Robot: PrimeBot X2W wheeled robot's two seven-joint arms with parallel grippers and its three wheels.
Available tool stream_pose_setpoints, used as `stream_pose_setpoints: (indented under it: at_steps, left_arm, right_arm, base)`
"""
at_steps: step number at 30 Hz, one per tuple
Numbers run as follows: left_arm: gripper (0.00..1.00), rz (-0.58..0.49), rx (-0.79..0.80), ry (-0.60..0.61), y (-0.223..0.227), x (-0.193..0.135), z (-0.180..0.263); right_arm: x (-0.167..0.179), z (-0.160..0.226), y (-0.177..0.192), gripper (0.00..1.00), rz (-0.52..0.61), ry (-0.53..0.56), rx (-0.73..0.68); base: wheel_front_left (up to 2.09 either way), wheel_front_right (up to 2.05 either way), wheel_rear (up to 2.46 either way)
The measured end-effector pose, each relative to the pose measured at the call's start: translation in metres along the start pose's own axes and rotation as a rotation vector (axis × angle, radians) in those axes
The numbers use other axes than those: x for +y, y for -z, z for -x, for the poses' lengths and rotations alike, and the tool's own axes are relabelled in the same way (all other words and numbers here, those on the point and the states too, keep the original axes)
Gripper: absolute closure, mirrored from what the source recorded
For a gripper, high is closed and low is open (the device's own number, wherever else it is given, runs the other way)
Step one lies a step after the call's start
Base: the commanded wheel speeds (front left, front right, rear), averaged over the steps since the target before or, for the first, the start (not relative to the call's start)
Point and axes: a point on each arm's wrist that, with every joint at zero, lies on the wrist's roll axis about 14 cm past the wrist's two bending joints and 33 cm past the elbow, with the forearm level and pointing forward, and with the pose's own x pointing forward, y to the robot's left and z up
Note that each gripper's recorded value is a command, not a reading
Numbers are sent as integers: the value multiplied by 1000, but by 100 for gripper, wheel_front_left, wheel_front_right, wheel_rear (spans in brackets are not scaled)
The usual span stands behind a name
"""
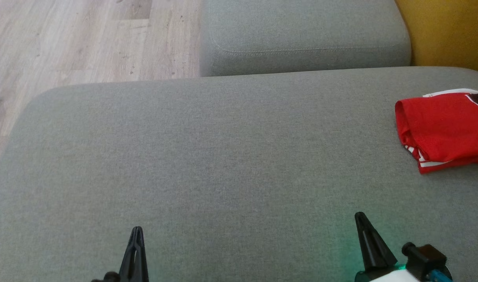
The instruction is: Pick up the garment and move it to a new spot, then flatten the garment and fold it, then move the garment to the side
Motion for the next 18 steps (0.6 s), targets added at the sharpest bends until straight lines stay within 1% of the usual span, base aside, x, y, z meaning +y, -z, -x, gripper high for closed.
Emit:
stream_pose_setpoints:
  at_steps: [18]
  left_arm:
    - [100,215,52,-26,7,7,-7]
  right_arm:
    - [-16,-3,-3,100,-206,71,-4]
  base:
    - [0,0,0]
